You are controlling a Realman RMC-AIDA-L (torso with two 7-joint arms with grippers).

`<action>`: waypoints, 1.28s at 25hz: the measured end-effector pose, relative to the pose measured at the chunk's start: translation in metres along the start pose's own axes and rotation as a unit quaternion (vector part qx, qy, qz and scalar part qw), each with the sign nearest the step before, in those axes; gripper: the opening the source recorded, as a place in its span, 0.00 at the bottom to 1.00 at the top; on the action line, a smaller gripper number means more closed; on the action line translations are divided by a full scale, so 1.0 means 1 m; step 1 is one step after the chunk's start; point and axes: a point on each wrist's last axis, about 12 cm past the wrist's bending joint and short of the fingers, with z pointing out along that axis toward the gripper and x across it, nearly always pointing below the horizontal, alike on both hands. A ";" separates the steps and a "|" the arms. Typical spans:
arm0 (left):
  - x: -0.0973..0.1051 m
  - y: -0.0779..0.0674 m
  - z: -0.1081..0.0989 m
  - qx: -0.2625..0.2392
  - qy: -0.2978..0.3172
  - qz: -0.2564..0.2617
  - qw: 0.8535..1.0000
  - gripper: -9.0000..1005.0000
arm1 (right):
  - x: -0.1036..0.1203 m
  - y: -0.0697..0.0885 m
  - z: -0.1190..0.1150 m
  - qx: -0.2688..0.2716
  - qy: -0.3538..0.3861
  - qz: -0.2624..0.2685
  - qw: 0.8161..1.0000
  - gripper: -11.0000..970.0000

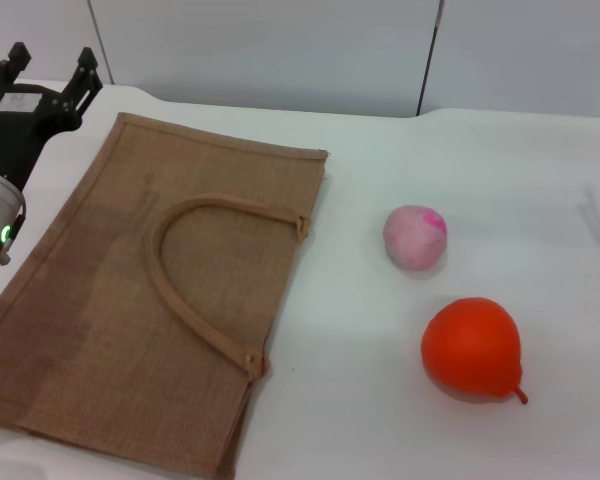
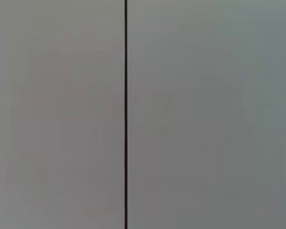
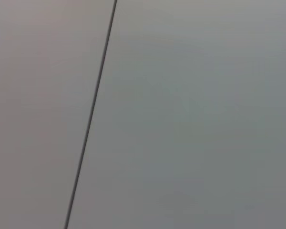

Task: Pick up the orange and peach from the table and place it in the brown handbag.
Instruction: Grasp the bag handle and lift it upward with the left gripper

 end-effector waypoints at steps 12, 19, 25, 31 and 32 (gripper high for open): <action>-0.003 -0.001 0.006 0.006 -0.004 0.009 1.000 0.84 | 0.004 0.012 0.020 -0.029 0.050 -0.001 0.998 0.80; 0.000 -0.003 0.001 -0.008 -0.003 -0.009 1.000 0.84 | -0.004 0.007 -0.006 -0.019 -0.025 -0.005 0.999 0.80; 0.001 -0.003 0.001 -0.009 0.001 -0.013 1.000 0.82 | 0.004 0.008 -0.007 -0.024 0.003 -0.007 1.000 0.79; 0.002 -0.010 0.002 0.017 0.003 -0.030 0.999 0.80 | 0.006 0.007 -0.008 -0.024 0.011 -0.009 1.000 0.79; 0.002 -0.012 0.002 0.025 0.005 -0.031 0.999 0.79 | 0.007 0.006 -0.008 -0.024 0.016 -0.009 1.000 0.79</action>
